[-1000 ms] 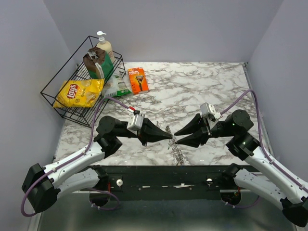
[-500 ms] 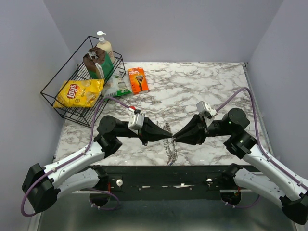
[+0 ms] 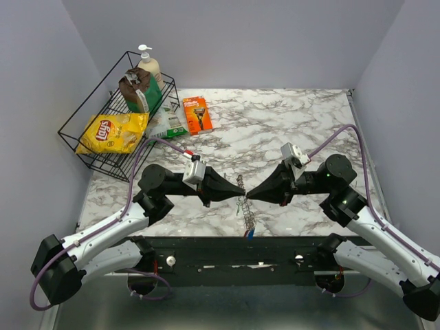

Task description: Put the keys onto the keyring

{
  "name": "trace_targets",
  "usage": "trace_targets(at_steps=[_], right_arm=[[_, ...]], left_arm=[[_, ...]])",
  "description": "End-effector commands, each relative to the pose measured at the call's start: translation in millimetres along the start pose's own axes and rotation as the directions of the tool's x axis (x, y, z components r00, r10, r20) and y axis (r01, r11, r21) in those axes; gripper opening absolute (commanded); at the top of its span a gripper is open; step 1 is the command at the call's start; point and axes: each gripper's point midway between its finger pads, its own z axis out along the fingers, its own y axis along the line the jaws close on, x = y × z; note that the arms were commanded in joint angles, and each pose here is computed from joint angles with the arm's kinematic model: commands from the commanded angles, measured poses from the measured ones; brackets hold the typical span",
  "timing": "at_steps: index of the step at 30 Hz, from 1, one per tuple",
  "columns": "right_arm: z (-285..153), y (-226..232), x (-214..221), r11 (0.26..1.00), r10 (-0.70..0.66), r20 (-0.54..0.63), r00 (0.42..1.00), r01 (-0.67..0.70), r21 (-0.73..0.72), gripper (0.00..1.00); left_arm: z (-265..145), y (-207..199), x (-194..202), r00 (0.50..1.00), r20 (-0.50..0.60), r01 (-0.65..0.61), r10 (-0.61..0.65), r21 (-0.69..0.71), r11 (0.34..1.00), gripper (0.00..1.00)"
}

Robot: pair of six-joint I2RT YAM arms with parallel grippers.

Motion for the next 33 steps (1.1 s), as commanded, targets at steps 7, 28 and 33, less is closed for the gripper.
trace_targets(at_steps=[7, 28, 33], right_arm=[[0.7, -15.4, -11.7, 0.994, -0.033, 0.030, 0.999, 0.030, 0.108, 0.01], [2.0, -21.7, -26.0, 0.987, -0.101, 0.055, 0.993, 0.092, 0.134, 0.01], [0.9, -15.6, -21.1, 0.988, -0.122, 0.042, 0.992, 0.117, 0.103, 0.01]], left_arm=[[-0.9, -1.3, -8.0, 0.999, -0.020, -0.039, 0.038, -0.018, 0.999, 0.00], [-10.9, -1.3, 19.4, 0.990, -0.135, 0.036, -0.044, -0.056, 0.998, 0.12], [-13.5, 1.1, 21.2, 0.986, -0.167, 0.015, -0.027, -0.070, 0.997, 0.23]])
